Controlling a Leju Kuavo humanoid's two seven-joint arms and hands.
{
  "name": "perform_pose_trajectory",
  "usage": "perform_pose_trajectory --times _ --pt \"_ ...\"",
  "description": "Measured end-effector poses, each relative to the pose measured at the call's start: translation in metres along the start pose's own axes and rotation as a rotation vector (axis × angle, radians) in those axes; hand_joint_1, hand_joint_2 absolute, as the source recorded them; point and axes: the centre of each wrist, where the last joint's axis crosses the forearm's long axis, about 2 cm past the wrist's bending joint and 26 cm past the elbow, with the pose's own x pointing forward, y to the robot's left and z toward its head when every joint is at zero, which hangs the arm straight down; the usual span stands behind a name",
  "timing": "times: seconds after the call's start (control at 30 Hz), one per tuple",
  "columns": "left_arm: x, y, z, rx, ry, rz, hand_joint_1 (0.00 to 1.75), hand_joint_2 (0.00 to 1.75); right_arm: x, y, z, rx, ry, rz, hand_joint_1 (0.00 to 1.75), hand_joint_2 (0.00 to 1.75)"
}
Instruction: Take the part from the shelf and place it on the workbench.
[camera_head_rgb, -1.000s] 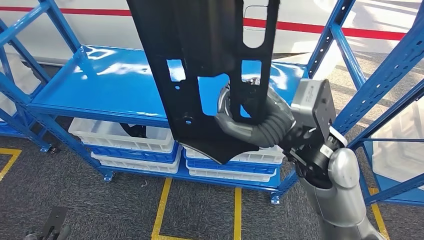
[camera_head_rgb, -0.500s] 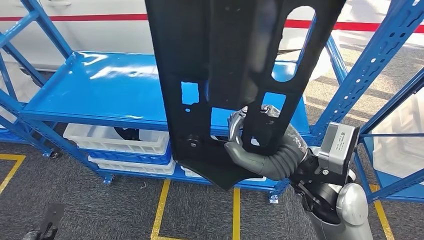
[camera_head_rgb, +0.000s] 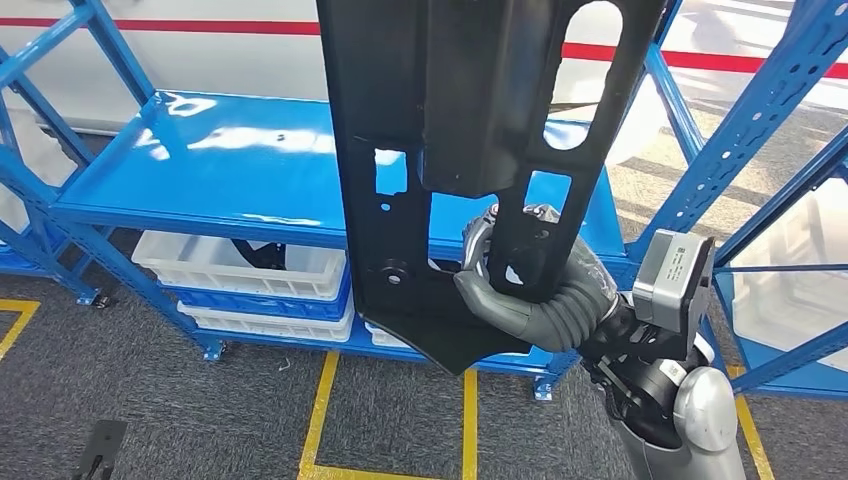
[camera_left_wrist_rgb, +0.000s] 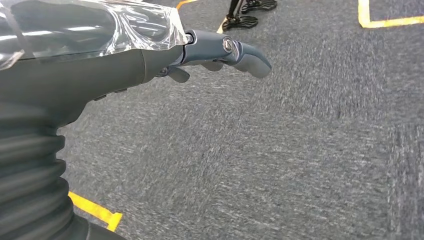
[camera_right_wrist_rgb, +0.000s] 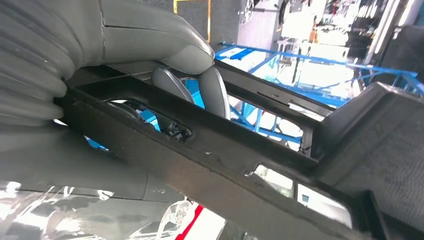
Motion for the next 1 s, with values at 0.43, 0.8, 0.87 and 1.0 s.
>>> perform_pose_trajectory --times 0.43,0.8,0.87,1.0 --pt "-0.0016 -0.0025 0.0009 -0.026 0.066 -0.01 0.0 1.75 0.0026 -0.0036 -0.0011 -0.018 0.001 0.008 1.75 1.75" --pt "-0.0013 -0.0011 0.0004 -0.025 0.063 -0.016 0.0 1.75 0.0036 -0.0034 -0.0015 -0.018 -0.002 0.009 1.75 1.75" --pt "-0.0003 -0.0009 0.0002 -0.025 0.062 -0.016 0.0 1.75 0.004 -0.004 -0.0013 -0.019 -0.002 0.01 1.75 1.75" --pt "0.0023 -0.0005 -0.0004 -0.025 0.057 -0.014 0.0 1.75 0.0053 -0.0069 -0.0005 -0.025 -0.003 0.016 1.75 1.75"
